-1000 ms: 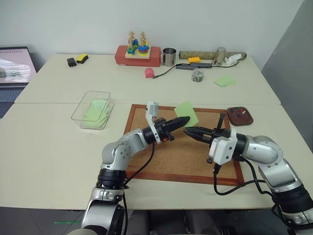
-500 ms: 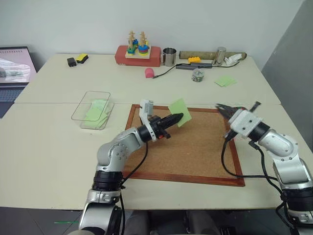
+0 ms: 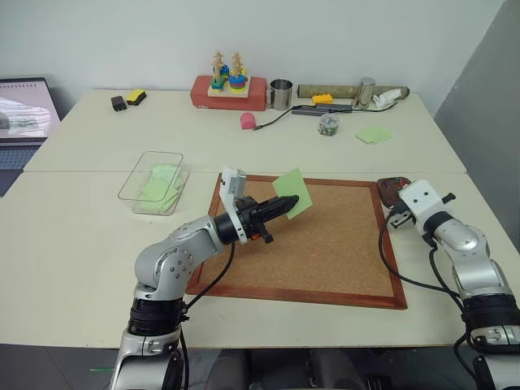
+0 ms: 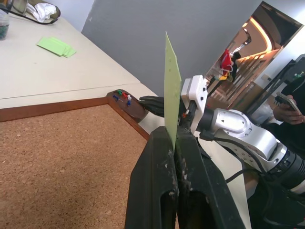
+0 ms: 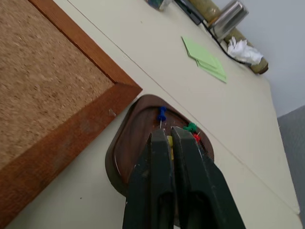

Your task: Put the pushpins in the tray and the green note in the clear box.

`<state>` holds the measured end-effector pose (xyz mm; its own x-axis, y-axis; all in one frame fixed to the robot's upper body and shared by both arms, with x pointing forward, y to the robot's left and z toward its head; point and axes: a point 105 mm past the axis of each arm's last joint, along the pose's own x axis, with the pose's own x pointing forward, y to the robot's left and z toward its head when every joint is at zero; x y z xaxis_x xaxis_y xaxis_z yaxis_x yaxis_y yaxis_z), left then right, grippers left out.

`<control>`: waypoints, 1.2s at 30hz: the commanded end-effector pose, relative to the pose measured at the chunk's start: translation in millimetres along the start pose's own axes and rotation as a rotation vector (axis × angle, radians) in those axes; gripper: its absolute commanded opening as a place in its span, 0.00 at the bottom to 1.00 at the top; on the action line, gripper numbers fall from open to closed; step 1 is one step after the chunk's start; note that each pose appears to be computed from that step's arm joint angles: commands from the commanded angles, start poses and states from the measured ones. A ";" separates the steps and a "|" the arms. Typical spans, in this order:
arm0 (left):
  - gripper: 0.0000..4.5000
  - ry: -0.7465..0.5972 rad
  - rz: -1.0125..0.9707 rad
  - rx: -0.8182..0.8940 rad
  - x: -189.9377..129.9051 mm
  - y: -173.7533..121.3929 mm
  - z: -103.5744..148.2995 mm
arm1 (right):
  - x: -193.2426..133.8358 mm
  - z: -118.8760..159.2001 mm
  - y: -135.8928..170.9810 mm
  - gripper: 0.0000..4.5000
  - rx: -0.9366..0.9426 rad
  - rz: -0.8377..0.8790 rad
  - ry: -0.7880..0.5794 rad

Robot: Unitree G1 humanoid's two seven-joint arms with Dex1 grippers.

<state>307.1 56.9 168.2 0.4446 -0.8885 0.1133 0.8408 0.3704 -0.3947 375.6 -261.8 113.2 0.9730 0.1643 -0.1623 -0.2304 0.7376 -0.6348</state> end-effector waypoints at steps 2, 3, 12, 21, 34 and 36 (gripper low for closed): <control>0.00 -0.021 -0.026 0.040 0.0 -9.4 7.6 | 0.5 9.2 -14.6 0.31 0.029 -0.059 -0.041; 0.00 -0.021 -0.023 0.042 -0.6 -8.8 8.0 | 0.0 11.2 -15.5 0.37 0.024 -0.062 -0.048; 0.00 -0.055 0.043 0.086 -12.8 1.2 23.5 | -18.1 42.7 -35.9 0.53 -0.010 -0.082 -0.146; 0.00 -0.110 0.331 0.255 -75.2 36.0 76.4 | -56.7 147.4 11.6 0.53 0.024 0.403 -0.482; 0.00 -0.017 0.983 0.469 -186.5 133.8 127.0 | -69.0 240.8 61.7 0.53 0.150 0.775 -0.620; 0.00 -0.003 0.998 0.463 -189.4 139.0 124.7 | -69.4 241.6 65.7 0.53 0.143 0.803 -0.609</control>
<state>375.5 306.5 195.2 0.9842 -0.1515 -0.0912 0.1540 0.9878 0.0213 302.5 -71.1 256.8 0.4144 0.9077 -0.0663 -0.8492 0.3594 -0.3868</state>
